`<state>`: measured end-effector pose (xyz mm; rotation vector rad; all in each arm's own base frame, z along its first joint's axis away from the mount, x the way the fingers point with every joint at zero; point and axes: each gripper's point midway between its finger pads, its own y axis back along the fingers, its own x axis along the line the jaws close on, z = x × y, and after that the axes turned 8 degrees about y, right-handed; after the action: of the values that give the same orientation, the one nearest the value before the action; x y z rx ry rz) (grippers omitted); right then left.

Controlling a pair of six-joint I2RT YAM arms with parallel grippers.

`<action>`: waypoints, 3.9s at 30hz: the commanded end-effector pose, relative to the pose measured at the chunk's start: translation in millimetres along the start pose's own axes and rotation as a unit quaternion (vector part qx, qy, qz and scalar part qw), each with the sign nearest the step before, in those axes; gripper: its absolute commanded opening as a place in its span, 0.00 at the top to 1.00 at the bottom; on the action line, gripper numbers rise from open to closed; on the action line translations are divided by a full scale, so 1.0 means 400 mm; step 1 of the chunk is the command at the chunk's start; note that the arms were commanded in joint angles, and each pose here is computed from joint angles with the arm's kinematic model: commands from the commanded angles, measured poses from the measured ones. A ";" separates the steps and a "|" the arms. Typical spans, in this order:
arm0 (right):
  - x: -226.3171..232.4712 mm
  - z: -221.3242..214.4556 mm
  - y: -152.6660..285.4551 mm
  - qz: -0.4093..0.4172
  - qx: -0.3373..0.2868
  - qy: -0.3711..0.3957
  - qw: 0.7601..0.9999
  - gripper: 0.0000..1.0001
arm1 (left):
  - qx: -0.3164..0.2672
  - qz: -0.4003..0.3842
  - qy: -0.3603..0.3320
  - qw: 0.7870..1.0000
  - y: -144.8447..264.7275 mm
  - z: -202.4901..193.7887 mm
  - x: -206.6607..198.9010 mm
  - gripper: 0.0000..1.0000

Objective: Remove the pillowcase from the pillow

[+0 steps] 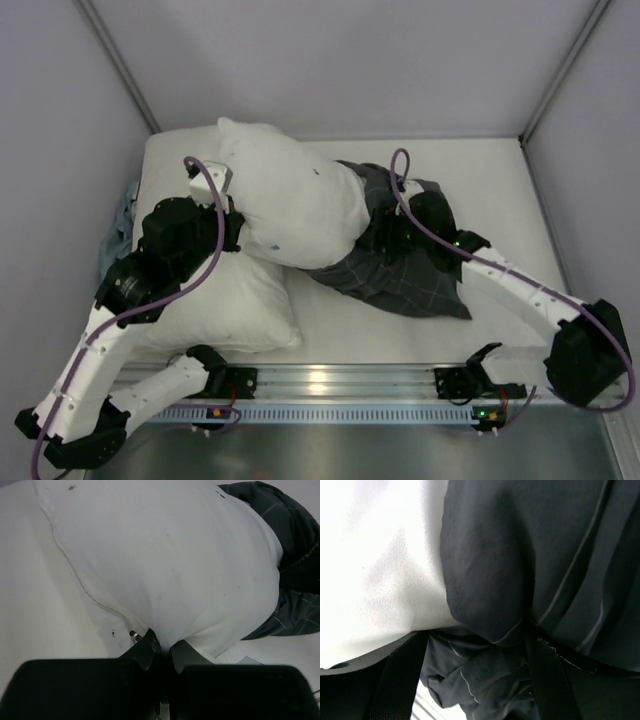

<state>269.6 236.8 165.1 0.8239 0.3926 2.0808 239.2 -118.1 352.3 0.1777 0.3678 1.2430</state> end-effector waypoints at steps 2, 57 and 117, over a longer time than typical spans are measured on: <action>-0.006 0.136 -0.111 -0.017 -0.029 0.056 0.998 0.26 | -0.040 -0.038 0.024 0.998 0.042 0.032 -0.024 1.00; -0.165 0.017 -0.069 -0.174 -0.077 -0.005 0.982 1.00 | -0.073 -0.055 0.061 0.994 0.089 0.106 -0.043 1.00; -0.538 -0.009 0.160 -0.379 -0.099 -0.105 0.914 1.00 | -0.250 0.091 0.132 0.955 0.610 0.227 0.271 1.00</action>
<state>316.6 138.8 147.8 0.7732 0.2015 1.7429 123.8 -32.1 419.2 0.1020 0.3655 1.2630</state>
